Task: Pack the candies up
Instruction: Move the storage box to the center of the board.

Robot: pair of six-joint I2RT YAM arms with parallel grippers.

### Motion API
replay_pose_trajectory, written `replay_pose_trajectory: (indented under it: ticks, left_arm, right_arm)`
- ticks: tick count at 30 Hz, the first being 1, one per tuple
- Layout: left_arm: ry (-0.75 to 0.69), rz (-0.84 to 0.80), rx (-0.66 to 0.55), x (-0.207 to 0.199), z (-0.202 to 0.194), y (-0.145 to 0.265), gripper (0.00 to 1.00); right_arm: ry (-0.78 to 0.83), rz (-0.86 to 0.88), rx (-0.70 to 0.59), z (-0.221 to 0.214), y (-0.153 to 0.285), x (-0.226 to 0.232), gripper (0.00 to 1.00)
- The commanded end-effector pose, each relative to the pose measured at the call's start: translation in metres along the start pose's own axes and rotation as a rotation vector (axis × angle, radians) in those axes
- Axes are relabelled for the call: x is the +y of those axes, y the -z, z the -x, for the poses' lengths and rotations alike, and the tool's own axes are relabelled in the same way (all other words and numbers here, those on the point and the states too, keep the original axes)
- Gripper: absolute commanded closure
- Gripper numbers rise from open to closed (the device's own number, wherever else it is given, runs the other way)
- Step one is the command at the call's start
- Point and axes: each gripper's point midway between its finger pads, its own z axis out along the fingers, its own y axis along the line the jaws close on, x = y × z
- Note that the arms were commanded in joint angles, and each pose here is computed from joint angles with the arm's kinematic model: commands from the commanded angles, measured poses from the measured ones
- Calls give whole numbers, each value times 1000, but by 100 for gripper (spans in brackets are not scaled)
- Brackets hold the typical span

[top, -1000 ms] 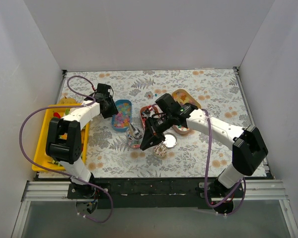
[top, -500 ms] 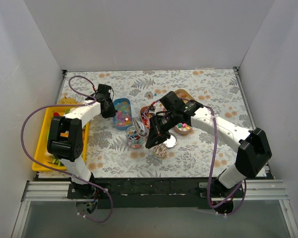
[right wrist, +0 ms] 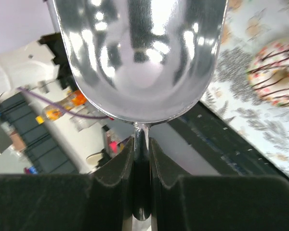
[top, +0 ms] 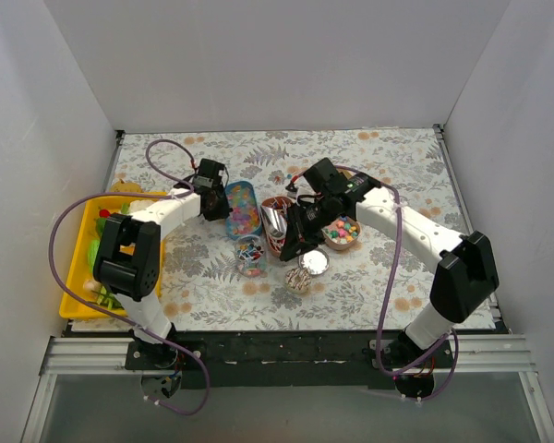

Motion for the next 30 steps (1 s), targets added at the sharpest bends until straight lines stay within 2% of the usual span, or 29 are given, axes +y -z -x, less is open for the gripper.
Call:
replay_pose_trajectory:
  ticks: [1, 17, 25, 27, 28, 30]
  left_arm:
    - [-57, -21, 13, -23, -12, -2, 100]
    - [-106, -98, 51, -75, -41, 9, 100]
    - [-105, -114, 76, -85, -52, 11, 100]
    - [-102, -108, 57, -86, -45, 15, 95]
    - [-106, -107, 44, -87, -41, 17, 85]
    - [-109, -97, -7, -91, -23, 24, 73]
  right_arm:
    - [97, -138, -30, 15, 8, -18, 99]
    - [98, -234, -111, 24, 16, -47, 99]
    - [91, -251, -116, 20, 17, -55, 99]
    - [94, -252, -115, 19, 17, -56, 99]
    - [95, -254, -115, 19, 17, -56, 99]
    - [104, -262, -121, 19, 19, -58, 99]
